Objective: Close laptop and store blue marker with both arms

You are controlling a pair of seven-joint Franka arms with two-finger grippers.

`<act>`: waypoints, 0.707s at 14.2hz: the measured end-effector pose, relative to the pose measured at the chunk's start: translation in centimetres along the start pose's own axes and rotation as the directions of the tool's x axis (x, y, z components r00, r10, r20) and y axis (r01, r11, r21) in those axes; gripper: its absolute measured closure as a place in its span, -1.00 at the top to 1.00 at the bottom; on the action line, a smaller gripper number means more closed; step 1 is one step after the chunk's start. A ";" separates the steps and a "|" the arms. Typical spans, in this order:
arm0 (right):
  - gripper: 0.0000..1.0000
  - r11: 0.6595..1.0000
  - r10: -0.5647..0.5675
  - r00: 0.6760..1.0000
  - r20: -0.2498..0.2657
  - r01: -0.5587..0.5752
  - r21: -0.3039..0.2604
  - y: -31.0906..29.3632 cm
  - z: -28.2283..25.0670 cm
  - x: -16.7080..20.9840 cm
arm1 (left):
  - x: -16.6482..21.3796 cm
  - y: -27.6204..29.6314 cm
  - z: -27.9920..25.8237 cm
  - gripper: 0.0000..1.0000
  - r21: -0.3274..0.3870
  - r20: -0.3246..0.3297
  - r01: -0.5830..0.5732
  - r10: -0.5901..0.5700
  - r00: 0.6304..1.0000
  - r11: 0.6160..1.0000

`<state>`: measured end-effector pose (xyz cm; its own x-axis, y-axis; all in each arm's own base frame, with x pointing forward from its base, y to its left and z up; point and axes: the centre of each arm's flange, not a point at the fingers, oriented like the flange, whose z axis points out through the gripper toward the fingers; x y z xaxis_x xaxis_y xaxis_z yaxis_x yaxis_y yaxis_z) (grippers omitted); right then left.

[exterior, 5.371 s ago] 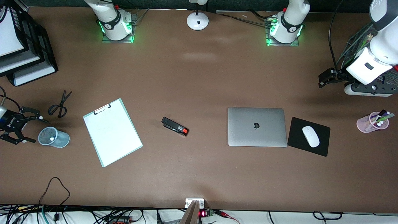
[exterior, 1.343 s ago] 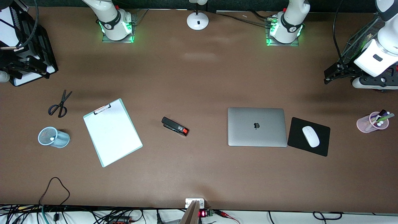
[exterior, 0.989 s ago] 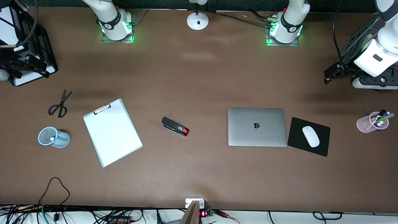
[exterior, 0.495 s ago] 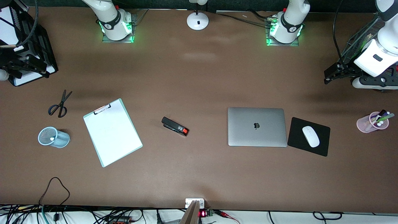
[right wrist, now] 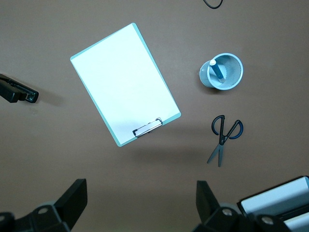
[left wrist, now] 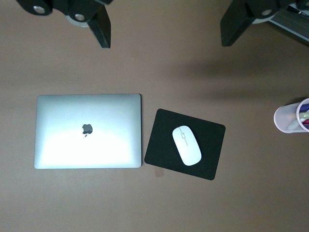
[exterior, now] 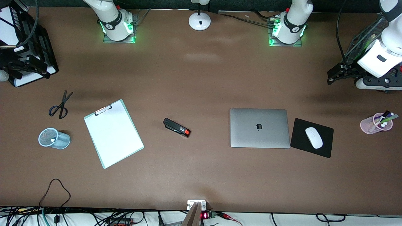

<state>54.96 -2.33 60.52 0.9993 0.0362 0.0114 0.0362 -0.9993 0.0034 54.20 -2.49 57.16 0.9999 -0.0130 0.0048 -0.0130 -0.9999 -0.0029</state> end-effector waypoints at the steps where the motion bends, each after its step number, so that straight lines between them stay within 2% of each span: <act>1: 1.00 1.000 0.000 1.000 0.000 0.000 0.002 0.0 0.0 0.0 | 0.0 0.0 0.0 1.00 0.000 0.001 0.000 0.000 1.000 1.000; 10: 1.00 1.000 0.000 1.000 0.000 0.000 0.003 0.0 0.0 0.0 | -0.3 0.1 -0.3 1.00 0.001 0.026 -0.002 0.002 1.000 1.000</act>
<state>54.96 -2.31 60.52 0.9993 0.0358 0.0116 0.0358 -0.9994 -0.0001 53.88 -2.57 57.49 0.9997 -0.0146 -0.0213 -0.0147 -0.9999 -0.0039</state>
